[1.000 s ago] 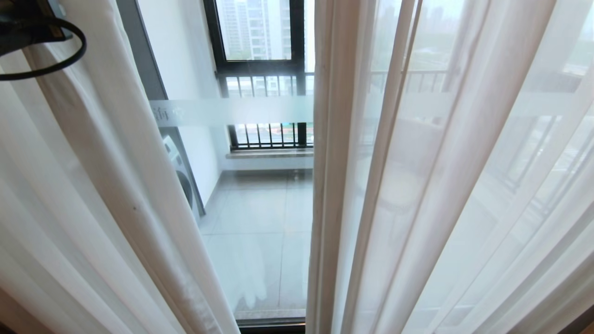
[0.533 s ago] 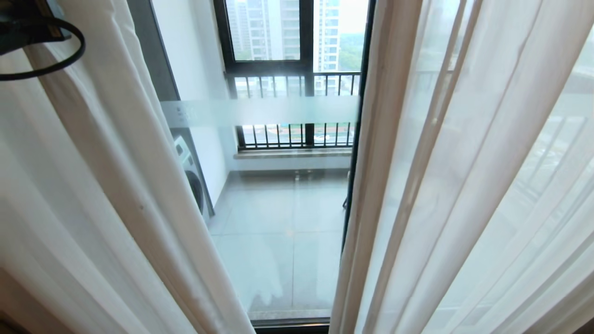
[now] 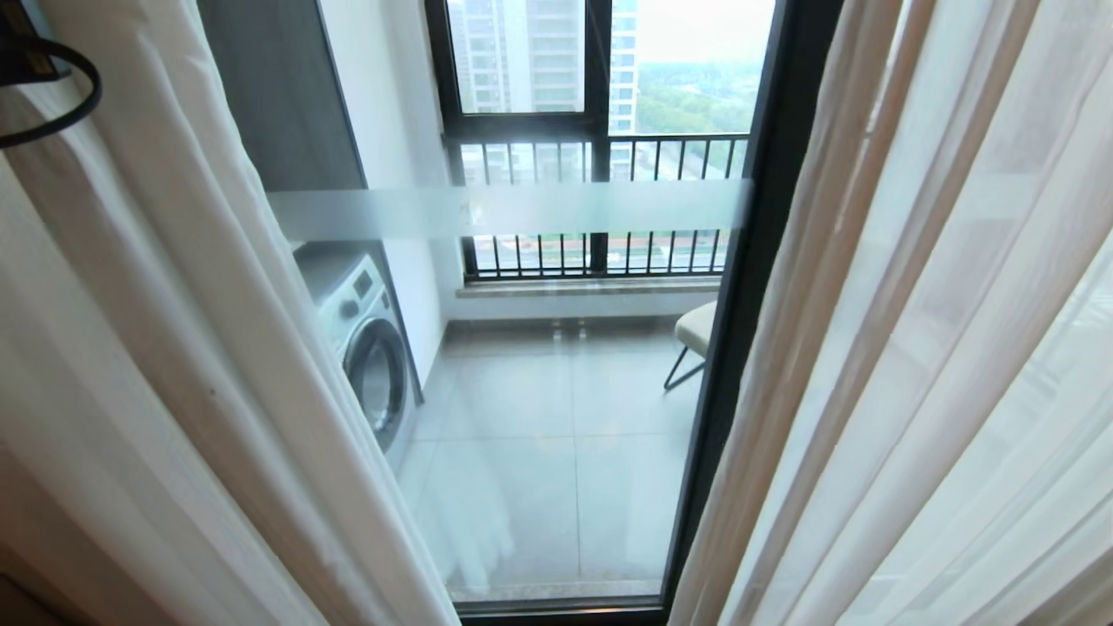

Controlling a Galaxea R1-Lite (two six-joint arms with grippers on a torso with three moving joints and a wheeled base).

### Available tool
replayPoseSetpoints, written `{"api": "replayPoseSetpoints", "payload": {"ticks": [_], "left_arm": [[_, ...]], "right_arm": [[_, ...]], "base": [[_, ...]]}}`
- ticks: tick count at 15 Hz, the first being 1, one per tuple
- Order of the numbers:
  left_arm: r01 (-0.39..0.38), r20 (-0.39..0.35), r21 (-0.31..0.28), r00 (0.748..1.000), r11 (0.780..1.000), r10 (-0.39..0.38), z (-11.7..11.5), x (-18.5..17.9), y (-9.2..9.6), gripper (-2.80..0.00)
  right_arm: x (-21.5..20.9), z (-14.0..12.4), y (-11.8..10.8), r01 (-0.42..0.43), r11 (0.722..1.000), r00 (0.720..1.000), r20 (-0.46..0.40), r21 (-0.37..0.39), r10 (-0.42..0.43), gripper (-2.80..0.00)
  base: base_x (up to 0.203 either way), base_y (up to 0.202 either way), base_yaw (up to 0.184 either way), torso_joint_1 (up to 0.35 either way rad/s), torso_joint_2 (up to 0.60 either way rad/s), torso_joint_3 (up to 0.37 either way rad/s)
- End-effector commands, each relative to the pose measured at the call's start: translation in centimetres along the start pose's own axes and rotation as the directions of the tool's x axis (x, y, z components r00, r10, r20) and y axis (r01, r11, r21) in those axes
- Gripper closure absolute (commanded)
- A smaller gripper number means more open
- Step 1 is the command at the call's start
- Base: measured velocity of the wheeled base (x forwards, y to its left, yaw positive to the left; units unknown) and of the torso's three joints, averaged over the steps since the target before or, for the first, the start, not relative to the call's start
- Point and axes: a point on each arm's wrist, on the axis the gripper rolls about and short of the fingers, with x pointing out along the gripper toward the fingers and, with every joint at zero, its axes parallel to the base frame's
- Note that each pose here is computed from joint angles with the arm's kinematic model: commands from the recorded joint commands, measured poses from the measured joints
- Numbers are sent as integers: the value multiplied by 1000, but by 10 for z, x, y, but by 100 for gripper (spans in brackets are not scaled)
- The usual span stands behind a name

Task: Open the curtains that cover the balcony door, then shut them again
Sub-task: Pull the inner curtains open on both sides

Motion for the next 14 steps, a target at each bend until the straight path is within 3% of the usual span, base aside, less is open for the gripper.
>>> {"api": "replayPoseSetpoints", "payload": {"ticks": [1,14], "left_arm": [[-43,-4,6,999,999,43,-1,2,12,0],[-130,-11,18,991,991,130,-4,4,37,0]], "right_arm": [[0,0,0,-1,1000,1000,-1,-1,1,0],[0,0,0,-1,1000,1000,-1,-1,1,0]], "base": [[0,191,2,2,2,2],[0,191,1,2,2,2]]}}
